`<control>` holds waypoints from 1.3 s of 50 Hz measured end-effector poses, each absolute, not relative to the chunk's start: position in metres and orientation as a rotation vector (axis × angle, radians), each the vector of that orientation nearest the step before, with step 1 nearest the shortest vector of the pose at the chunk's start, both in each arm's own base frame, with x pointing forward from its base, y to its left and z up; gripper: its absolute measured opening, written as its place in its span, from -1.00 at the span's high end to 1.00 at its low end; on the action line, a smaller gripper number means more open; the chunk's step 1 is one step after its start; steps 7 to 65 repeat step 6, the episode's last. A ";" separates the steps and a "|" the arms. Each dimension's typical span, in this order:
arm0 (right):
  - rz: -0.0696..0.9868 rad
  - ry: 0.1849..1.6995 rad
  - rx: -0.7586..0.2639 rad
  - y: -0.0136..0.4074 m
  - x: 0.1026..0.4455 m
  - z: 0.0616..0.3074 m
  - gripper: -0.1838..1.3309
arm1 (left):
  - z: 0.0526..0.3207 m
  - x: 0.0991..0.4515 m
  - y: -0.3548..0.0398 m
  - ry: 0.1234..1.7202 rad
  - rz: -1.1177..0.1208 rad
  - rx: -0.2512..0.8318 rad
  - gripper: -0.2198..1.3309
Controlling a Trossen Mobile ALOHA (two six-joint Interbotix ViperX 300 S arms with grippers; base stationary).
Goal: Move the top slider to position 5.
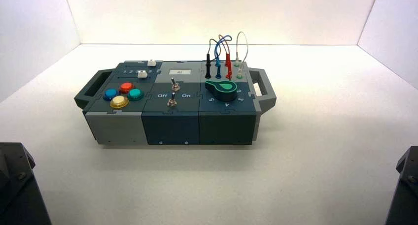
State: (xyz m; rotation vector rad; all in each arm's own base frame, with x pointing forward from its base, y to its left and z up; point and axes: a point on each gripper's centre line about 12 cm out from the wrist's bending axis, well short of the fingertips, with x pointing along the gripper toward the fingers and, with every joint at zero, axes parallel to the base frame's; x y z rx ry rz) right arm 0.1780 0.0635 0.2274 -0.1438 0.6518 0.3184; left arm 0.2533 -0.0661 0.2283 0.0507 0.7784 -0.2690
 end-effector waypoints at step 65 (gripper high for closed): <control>0.318 0.684 -0.158 0.065 0.182 0.221 0.94 | 0.224 0.249 -0.065 0.780 -0.268 0.051 0.93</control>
